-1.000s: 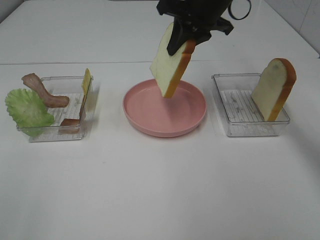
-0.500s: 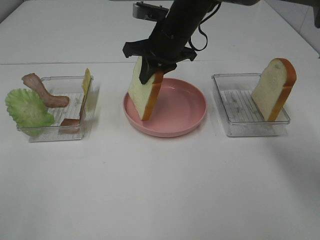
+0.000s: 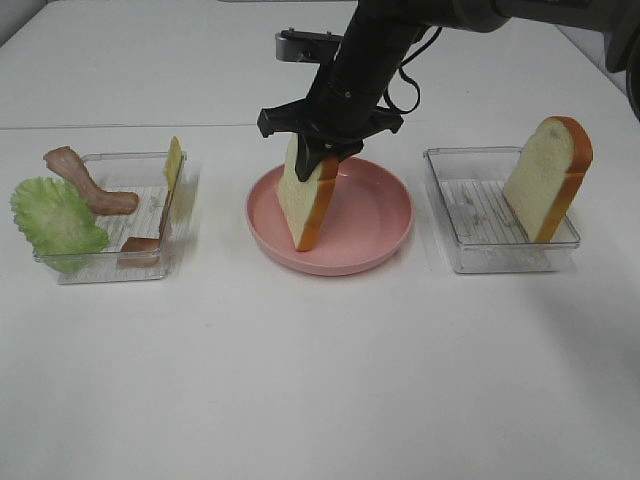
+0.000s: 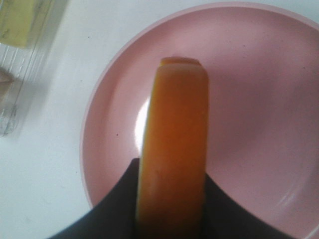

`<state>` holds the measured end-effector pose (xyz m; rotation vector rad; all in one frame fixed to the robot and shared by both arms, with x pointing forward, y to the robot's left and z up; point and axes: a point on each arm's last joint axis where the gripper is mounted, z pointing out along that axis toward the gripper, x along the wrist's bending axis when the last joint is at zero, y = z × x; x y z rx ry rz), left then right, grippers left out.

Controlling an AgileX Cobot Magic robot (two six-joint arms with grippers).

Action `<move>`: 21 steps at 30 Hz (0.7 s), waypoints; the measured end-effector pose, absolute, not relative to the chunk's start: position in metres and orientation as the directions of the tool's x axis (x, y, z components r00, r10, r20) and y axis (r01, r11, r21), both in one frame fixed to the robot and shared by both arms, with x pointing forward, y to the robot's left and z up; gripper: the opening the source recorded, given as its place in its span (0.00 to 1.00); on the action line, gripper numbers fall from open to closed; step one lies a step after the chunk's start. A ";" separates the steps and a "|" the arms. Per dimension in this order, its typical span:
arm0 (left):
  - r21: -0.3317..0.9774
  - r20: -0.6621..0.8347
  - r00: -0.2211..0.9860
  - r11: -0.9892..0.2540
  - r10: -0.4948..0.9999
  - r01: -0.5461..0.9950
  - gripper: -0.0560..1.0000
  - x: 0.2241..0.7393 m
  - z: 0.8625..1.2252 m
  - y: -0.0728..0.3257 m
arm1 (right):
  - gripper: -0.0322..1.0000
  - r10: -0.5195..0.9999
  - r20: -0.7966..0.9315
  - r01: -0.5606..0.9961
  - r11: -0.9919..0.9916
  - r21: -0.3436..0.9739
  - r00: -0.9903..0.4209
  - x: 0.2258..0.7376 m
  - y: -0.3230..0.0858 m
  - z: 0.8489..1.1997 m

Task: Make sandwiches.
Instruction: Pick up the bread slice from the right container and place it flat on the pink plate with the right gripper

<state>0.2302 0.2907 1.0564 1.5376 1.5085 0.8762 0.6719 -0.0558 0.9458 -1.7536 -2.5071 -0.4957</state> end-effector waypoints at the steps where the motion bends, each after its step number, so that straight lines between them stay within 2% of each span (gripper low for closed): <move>1: 0.894 -0.053 0.052 0.024 0.997 0.448 0.99 0.230 1.056 0.291 | 0.27 0.915 0.204 0.925 0.299 0.233 -0.347 0.672 -0.057 0.945; 2: 0.894 -0.053 0.052 0.024 0.997 0.448 0.99 0.230 1.056 0.291 | 0.27 0.915 0.204 0.925 0.299 0.233 -0.347 0.672 -0.057 0.945; 4: 0.894 -0.053 0.052 0.024 0.997 0.448 0.99 0.230 1.056 0.291 | 0.43 0.937 0.158 0.934 0.272 0.232 -0.313 0.674 -0.061 0.945; 5: 0.894 -0.053 0.052 0.024 0.997 0.448 0.99 0.230 1.056 0.291 | 0.43 0.937 0.158 0.934 0.272 0.232 -0.313 0.674 -0.061 0.945; 7: 0.894 -0.053 0.052 0.024 0.997 0.448 0.99 0.230 1.056 0.291 | 0.75 0.942 0.081 0.925 0.302 0.230 -0.327 0.677 -0.068 0.941; 10: 0.894 -0.053 0.052 0.024 0.997 0.448 0.99 0.230 1.056 0.291 | 0.80 0.940 0.067 0.923 0.311 0.227 -0.333 0.677 -0.069 0.940; 11: 0.894 -0.053 0.052 0.024 0.997 0.448 0.99 0.230 1.056 0.291 | 0.88 0.935 0.047 0.916 0.334 0.220 -0.352 0.677 -0.070 0.939; 12: 0.894 -0.053 0.052 0.024 0.997 0.448 0.99 0.230 1.056 0.291 | 0.90 0.927 0.020 0.907 0.363 0.211 -0.376 0.677 -0.072 0.939; 21: 0.894 -0.053 0.052 0.024 0.997 0.448 0.99 0.230 1.056 0.291 | 0.93 0.894 -0.070 0.883 0.448 0.140 -0.442 0.674 -0.081 0.938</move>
